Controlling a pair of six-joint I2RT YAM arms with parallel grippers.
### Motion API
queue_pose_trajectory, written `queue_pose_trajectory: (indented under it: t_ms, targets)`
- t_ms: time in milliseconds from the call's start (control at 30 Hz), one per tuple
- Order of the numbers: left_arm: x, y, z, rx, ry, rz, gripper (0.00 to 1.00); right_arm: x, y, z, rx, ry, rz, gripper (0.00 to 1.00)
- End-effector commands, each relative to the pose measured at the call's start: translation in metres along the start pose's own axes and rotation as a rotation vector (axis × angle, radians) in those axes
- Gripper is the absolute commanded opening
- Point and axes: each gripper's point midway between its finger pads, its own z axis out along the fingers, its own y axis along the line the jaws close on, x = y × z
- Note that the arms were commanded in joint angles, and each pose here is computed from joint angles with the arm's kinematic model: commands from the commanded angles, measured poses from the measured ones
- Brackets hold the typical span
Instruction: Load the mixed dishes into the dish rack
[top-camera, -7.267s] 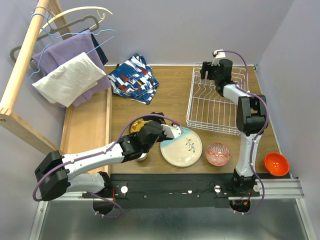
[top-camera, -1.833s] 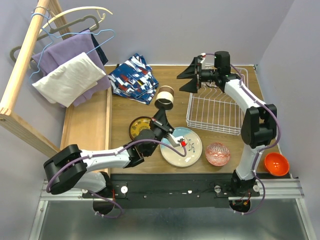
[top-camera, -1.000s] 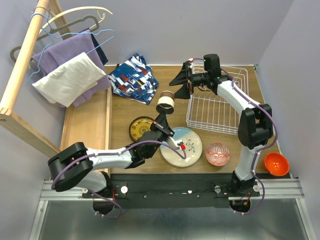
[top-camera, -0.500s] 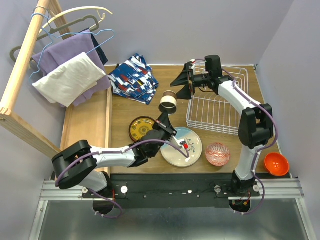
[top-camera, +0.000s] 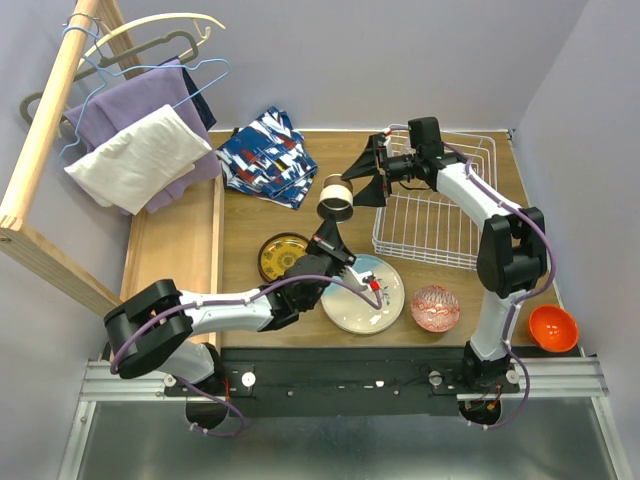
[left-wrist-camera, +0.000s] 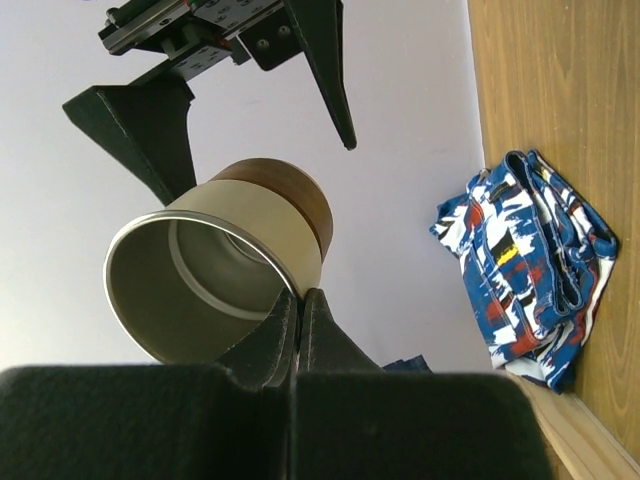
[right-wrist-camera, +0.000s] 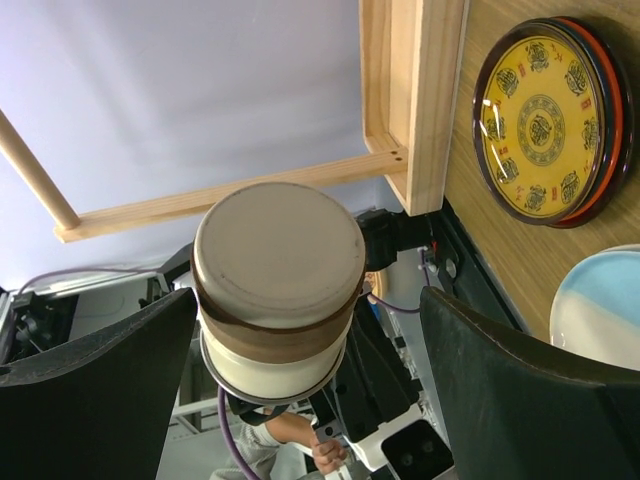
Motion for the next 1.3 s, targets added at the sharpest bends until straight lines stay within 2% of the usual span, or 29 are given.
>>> queue_pose_trajectory:
  t_ms: [0, 367, 567, 700, 1000, 1167, 1200, 1267]
  targets:
    - [-0.001, 0.011, 0.006, -0.028, 0.007, -0.008, 0.00, -0.001, -0.005, 0.000, -0.003, 0.009, 0.038, 1.00]
    - [-0.011, 0.000, 0.013, -0.006, -0.014, -0.006, 0.00, 0.000, -0.010, 0.002, -0.010, 0.027, 0.083, 0.98]
    - [-0.020, 0.001, 0.019, -0.019, -0.035, 0.010, 0.00, -0.003, -0.009, 0.002, -0.011, 0.028, 0.085, 0.91]
    - [-0.027, 0.002, 0.023, -0.026, -0.045, 0.022, 0.00, -0.004, -0.009, 0.003, -0.009, 0.023, 0.076, 0.83]
    - [-0.035, 0.002, 0.026, -0.031, -0.059, 0.021, 0.00, -0.012, -0.011, 0.005, -0.006, 0.006, 0.057, 0.83]
    - [-0.037, -0.002, 0.026, -0.021, -0.063, 0.011, 0.00, -0.018, -0.012, 0.007, -0.011, -0.004, 0.033, 0.74]
    - [-0.037, -0.002, 0.025, -0.021, -0.063, 0.003, 0.03, -0.020, -0.012, 0.007, -0.013, -0.013, 0.017, 0.69]
    - [-0.035, -0.002, 0.024, -0.019, -0.052, -0.009, 0.20, -0.025, -0.006, 0.007, -0.031, -0.026, -0.037, 0.66]
